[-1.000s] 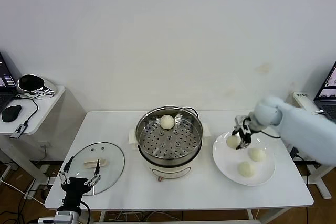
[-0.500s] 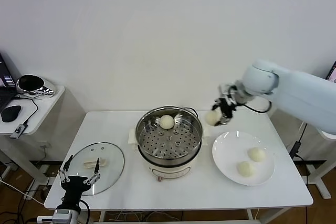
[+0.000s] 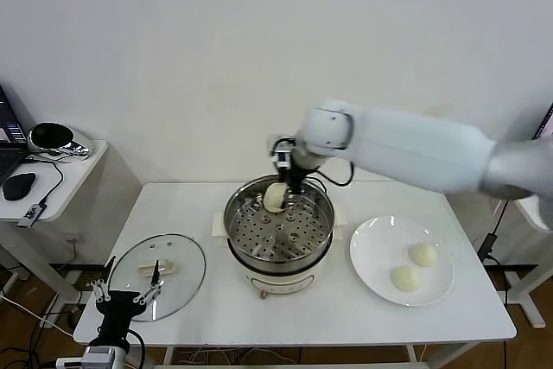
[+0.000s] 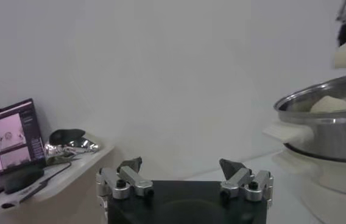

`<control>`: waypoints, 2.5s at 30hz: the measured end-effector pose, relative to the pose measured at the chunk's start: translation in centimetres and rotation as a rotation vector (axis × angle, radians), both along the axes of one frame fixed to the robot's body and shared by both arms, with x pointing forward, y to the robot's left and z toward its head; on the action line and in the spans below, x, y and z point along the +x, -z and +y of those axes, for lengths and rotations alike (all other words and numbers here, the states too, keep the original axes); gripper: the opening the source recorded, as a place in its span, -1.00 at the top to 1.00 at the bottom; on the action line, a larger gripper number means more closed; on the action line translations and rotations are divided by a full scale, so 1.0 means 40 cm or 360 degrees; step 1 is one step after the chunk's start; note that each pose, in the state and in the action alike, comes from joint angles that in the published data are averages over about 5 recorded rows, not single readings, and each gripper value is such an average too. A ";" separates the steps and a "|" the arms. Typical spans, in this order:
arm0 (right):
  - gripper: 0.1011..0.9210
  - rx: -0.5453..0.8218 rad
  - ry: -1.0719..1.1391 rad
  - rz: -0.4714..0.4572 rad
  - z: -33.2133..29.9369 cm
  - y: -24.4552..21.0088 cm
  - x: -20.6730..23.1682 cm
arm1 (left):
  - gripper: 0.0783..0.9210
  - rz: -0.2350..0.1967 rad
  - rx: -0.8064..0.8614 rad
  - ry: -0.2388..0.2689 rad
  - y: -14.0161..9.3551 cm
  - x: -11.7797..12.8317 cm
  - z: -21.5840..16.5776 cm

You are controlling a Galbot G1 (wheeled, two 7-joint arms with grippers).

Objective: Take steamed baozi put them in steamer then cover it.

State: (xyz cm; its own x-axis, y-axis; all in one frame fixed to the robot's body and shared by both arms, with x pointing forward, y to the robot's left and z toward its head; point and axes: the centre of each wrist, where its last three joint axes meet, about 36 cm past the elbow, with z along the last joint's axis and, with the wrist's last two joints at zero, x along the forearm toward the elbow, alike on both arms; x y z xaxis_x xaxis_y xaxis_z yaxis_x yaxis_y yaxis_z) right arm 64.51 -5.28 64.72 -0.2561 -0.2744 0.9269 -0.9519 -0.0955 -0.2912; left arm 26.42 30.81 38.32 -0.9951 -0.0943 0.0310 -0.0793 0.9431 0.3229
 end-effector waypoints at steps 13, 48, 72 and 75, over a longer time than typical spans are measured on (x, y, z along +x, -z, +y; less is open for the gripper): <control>-0.24 -0.0050 0.0055 0.0075 0.149 0.122 0.014 | -0.77 0.0006 -0.0009 0.0001 0.010 0.008 0.002; -0.76 -0.0202 -0.0014 0.0081 -0.259 -0.081 -0.047 | -0.77 -0.0003 -0.0009 0.0049 0.004 0.009 -0.026; -0.76 -0.0368 0.0002 0.0138 -0.778 0.208 -0.230 | -0.77 0.0024 0.0007 0.0030 0.012 -0.013 -0.037; -0.76 -0.0382 0.0000 0.0152 -0.793 0.254 -0.242 | -0.77 0.0022 0.0005 0.0032 0.012 -0.013 -0.037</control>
State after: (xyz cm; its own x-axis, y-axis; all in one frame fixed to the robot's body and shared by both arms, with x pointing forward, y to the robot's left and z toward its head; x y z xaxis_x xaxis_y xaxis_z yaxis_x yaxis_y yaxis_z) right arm 54.83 -36.99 54.54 -0.1645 -0.0437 0.9854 -0.9739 -0.1509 -0.1693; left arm 25.91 29.32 37.84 -0.9962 -0.0743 0.0445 -0.0557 0.9434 0.3270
